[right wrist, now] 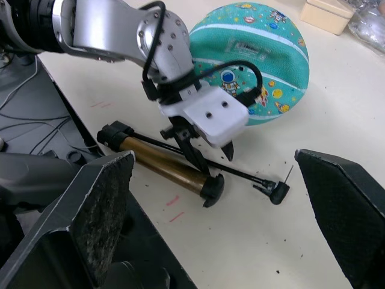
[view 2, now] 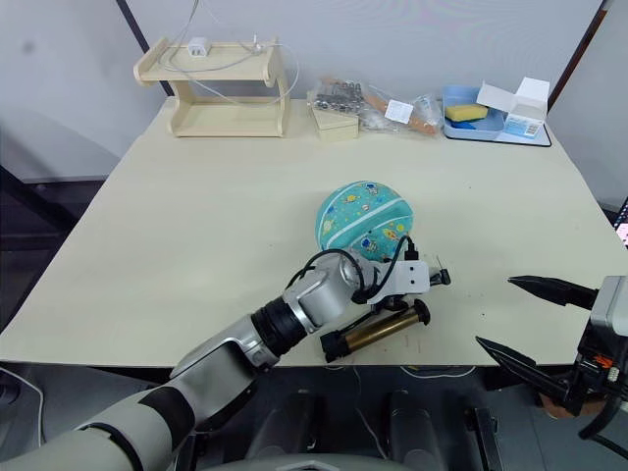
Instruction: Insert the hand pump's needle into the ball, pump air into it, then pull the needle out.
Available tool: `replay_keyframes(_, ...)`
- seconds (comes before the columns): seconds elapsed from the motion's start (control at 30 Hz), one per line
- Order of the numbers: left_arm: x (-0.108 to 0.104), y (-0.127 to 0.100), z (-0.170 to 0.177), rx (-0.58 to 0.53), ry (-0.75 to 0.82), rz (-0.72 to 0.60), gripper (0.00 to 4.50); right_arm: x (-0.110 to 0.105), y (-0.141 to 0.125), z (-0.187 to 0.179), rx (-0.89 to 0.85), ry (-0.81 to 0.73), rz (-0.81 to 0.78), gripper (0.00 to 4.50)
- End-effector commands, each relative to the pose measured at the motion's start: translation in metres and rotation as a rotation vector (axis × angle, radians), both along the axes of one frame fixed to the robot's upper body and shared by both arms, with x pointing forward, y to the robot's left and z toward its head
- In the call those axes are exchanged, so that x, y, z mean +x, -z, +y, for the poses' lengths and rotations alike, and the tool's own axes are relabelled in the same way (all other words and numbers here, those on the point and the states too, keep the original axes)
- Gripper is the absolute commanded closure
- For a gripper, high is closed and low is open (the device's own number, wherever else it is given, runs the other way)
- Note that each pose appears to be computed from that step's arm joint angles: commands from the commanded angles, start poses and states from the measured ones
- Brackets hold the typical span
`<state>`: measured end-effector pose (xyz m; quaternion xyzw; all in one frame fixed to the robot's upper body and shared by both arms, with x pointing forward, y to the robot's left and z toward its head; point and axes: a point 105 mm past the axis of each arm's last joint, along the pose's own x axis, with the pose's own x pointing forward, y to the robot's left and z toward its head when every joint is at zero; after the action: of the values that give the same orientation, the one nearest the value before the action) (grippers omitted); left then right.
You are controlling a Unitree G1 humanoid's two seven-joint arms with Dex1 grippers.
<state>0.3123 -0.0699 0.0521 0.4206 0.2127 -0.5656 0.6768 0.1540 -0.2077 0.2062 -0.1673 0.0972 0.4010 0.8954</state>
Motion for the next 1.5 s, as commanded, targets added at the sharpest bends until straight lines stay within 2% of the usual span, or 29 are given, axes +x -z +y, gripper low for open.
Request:
replay_keyframes(0.03, 0.003, -0.006, -0.007, -0.006, -0.06, 0.017, 2.31, -0.002, -0.002, 0.003, 0.0, -0.007, -0.015, 0.0)
replay_keyframes(0.27, 0.009, 0.001, -0.007, 0.005, -0.161, 0.077, 2.31, -0.002, -0.001, 0.002, 0.0, -0.003, -0.011, 0.0)
replay_keyframes(0.53, 0.013, 0.012, -0.008, 0.023, -0.167, 0.075, 2.31, -0.005, 0.0, 0.0, -0.004, 0.01, -0.003, 0.0)
replay_keyframes(0.57, 0.012, 0.014, -0.007, 0.03, -0.16, 0.073, 2.83, -0.006, 0.0, -0.001, -0.004, 0.013, -0.002, 0.0)
replay_keyframes(0.6, 0.011, 0.015, -0.007, 0.035, -0.155, 0.074, 2.86, -0.007, 0.0, -0.001, -0.005, 0.016, -0.002, 0.0)
replay_keyframes(0.63, 0.011, 0.016, -0.006, 0.036, -0.154, 0.079, 3.56, -0.008, 0.0, -0.001, -0.006, 0.02, -0.001, 0.0)
replay_keyframes(0.67, 0.01, 0.017, -0.005, 0.037, -0.154, 0.082, 3.74, -0.008, 0.0, -0.001, -0.007, 0.023, -0.001, 0.0)
replay_keyframes(0.73, 0.011, 0.017, -0.003, 0.025, -0.158, 0.091, 4.44, -0.009, 0.0, -0.001, -0.007, 0.027, -0.001, 0.0)
replay_keyframes(0.77, 0.011, 0.015, -0.002, 0.011, -0.157, 0.098, 4.44, -0.009, 0.0, -0.001, -0.007, 0.028, -0.001, 0.0)
replay_keyframes(0.97, 0.012, -0.012, -0.002, -0.131, -0.104, 0.134, 4.44, -0.008, 0.003, -0.001, 0.01, 0.065, 0.018, 0.0)
replay_keyframes(1.1, 0.002, -0.039, -0.002, -0.268, -0.012, 0.169, 4.44, -0.001, 0.003, -0.003, 0.042, 0.138, 0.01, 0.0)
replay_keyframes(1.23, -0.005, -0.064, 0.0, -0.406, 0.065, 0.14, 4.44, 0.004, 0.004, 0.002, 0.082, 0.18, 0.035, 0.0)
replay_keyframes(1.4, -0.013, -0.093, 0.002, -0.623, 0.136, 0.144, 4.44, 0.017, 0.009, -0.004, 0.108, 0.278, 0.085, 0.0)
replay_keyframes(1.5, -0.011, -0.099, 0.01, -0.688, 0.117, 0.142, 4.44, 0.029, 0.005, -0.004, 0.155, 0.323, 0.095, 0.0)
